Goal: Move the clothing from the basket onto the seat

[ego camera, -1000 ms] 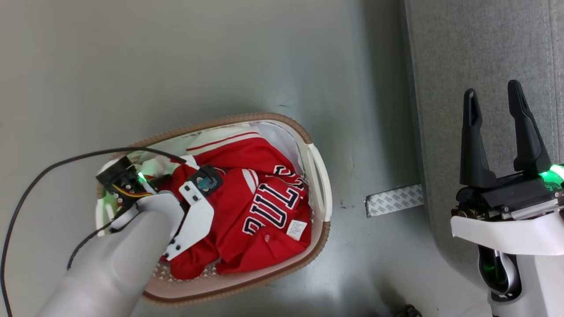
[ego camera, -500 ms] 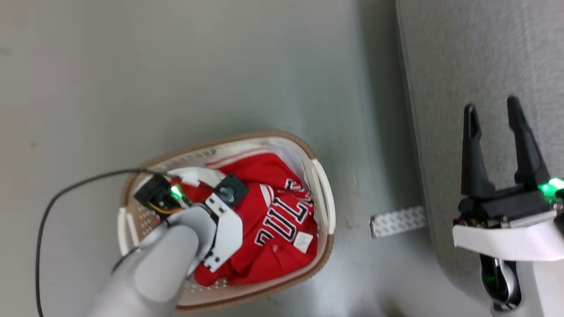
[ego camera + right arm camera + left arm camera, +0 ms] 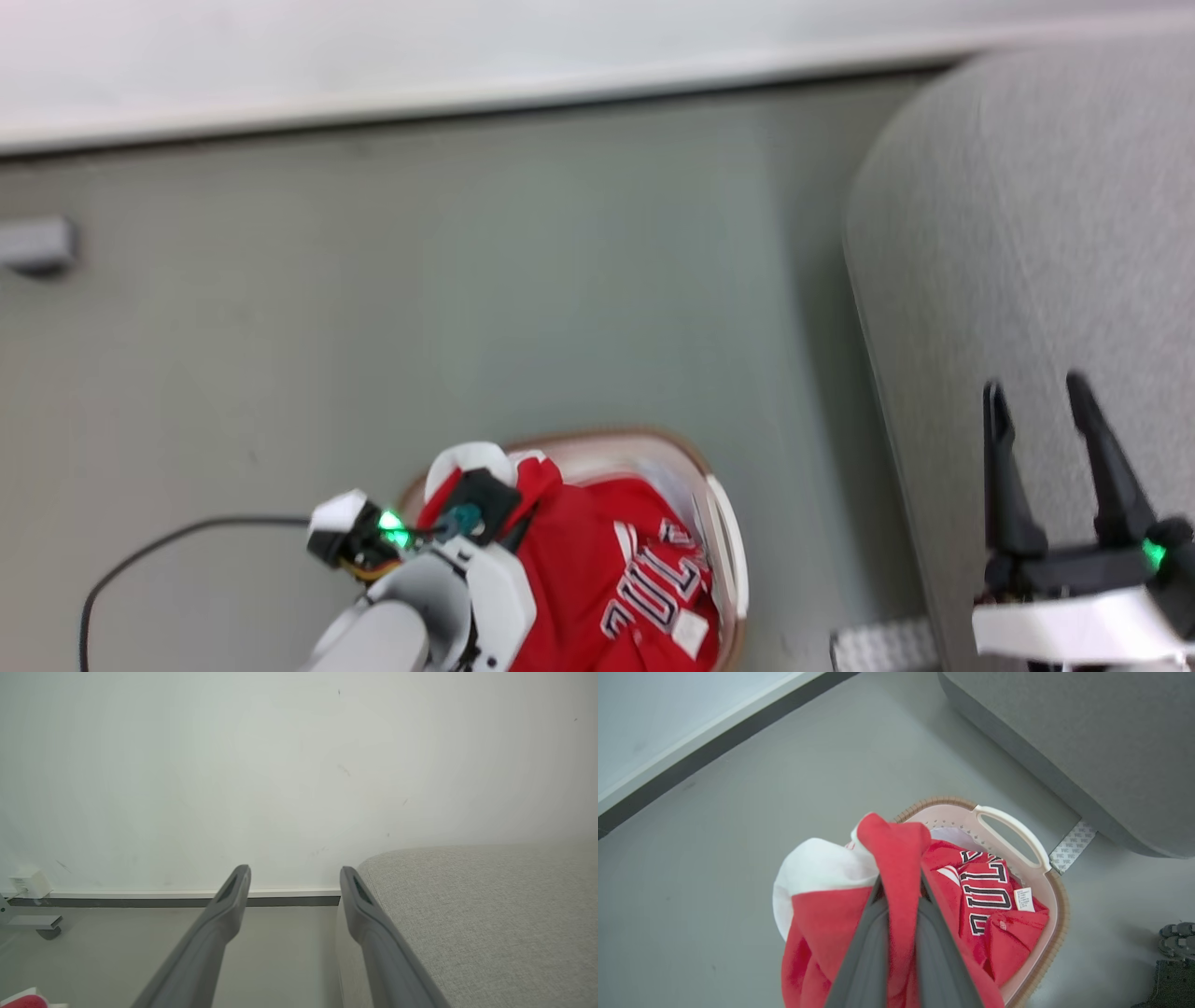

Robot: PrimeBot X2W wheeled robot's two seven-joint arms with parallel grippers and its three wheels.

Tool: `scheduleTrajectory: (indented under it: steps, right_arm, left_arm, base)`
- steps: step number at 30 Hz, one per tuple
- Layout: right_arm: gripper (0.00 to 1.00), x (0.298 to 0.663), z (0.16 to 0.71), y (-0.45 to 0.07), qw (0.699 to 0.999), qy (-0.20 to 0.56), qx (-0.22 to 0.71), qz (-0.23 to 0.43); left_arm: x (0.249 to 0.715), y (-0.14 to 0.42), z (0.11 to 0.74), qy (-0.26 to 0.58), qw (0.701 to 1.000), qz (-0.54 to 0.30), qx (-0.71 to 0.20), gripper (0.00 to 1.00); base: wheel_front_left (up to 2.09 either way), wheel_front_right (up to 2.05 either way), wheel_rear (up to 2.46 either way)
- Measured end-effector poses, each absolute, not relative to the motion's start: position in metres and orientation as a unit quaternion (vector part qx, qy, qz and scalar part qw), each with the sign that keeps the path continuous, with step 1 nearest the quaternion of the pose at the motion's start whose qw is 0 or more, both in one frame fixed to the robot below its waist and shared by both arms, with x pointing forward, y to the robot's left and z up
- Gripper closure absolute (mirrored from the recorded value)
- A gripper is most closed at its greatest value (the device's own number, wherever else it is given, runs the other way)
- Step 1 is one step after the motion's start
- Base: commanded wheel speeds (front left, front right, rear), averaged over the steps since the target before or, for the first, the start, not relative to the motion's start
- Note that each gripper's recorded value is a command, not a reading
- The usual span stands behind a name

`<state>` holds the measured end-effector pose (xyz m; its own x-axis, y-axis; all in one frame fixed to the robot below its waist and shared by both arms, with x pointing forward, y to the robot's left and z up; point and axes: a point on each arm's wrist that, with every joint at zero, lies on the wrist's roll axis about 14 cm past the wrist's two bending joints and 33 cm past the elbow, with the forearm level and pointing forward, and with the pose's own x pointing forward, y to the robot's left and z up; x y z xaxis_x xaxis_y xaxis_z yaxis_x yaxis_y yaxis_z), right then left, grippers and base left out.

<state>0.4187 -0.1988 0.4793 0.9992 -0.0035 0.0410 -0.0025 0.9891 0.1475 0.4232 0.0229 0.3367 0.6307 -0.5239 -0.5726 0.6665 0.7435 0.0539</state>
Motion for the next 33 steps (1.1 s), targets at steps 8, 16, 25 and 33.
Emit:
scheduleTrajectory:
  steps: [8, 16, 25, 33]
  right_arm:
    - [0.0, 0.378, 0.505, -0.19, 0.996, -0.045, 0.074, 0.016]
    - [0.0, 0.344, 0.53, -0.161, 0.992, -0.077, 0.053, 0.083]
    - [0.0, 0.326, 0.548, -0.071, 0.959, -0.096, 0.025, 0.264]
    - [0.0, 0.328, 0.557, -0.025, 0.927, -0.107, -0.002, 0.36]
  left_arm:
    - [0.41, 0.044, 0.421, 0.183, 0.94, -0.274, 0.095, 1.0]
    - [0.387, 0.051, 0.512, 0.079, 0.963, -0.247, 0.069, 1.0]
    - [0.373, 0.045, 0.562, 0.026, 0.964, -0.259, 0.05, 1.0]
    - [0.362, 0.016, 0.577, 0.007, 0.953, -0.299, 0.039, 1.0]
  base:
    - [0.0, 0.0, 0.0]
    - [0.0, 0.0, 0.0]
    - [0.0, 0.0, 0.0]
    - [0.0, 0.0, 0.0]
